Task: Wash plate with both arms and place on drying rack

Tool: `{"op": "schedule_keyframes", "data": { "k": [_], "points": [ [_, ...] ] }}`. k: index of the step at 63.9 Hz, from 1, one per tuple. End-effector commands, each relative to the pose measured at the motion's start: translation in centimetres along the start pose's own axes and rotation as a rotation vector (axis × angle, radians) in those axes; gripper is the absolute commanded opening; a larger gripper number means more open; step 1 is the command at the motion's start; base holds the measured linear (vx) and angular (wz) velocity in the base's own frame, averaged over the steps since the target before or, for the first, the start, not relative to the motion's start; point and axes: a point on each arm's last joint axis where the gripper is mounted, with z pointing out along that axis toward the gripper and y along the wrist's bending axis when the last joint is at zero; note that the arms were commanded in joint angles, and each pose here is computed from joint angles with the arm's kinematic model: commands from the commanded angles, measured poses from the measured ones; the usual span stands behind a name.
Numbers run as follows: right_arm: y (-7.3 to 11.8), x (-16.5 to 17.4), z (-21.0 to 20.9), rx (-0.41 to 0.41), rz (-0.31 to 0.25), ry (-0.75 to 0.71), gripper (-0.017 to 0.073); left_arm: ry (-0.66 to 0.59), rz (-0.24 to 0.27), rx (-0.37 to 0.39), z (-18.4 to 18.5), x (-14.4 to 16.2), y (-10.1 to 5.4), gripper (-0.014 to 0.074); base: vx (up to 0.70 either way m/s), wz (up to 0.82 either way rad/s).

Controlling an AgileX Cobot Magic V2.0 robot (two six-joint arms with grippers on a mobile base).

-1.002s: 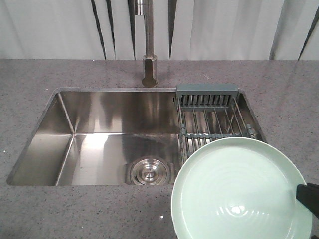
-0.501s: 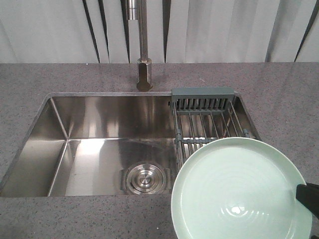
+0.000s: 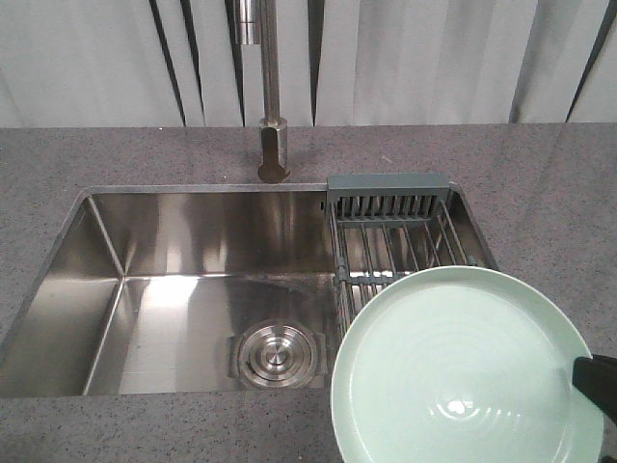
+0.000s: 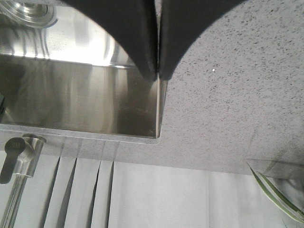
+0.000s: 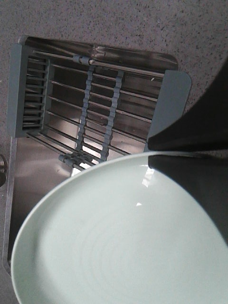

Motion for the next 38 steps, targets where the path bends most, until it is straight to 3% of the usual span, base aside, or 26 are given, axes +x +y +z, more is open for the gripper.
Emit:
{"op": "schedule_keyframes", "data": {
  "k": [1, 38],
  "points": [
    [-0.01, -1.31, -0.42, 0.013, 0.012, -0.087, -0.0004, -0.109, -0.009, 0.023, -0.36, -1.57, -0.25, -0.0006, 0.03, -0.01],
    [-0.01, -1.31, -0.42, 0.013, 0.012, -0.087, -0.0004, -0.109, -0.009, 0.023, -0.36, -1.57, -0.25, -0.0006, 0.03, -0.01]
  ]
}}
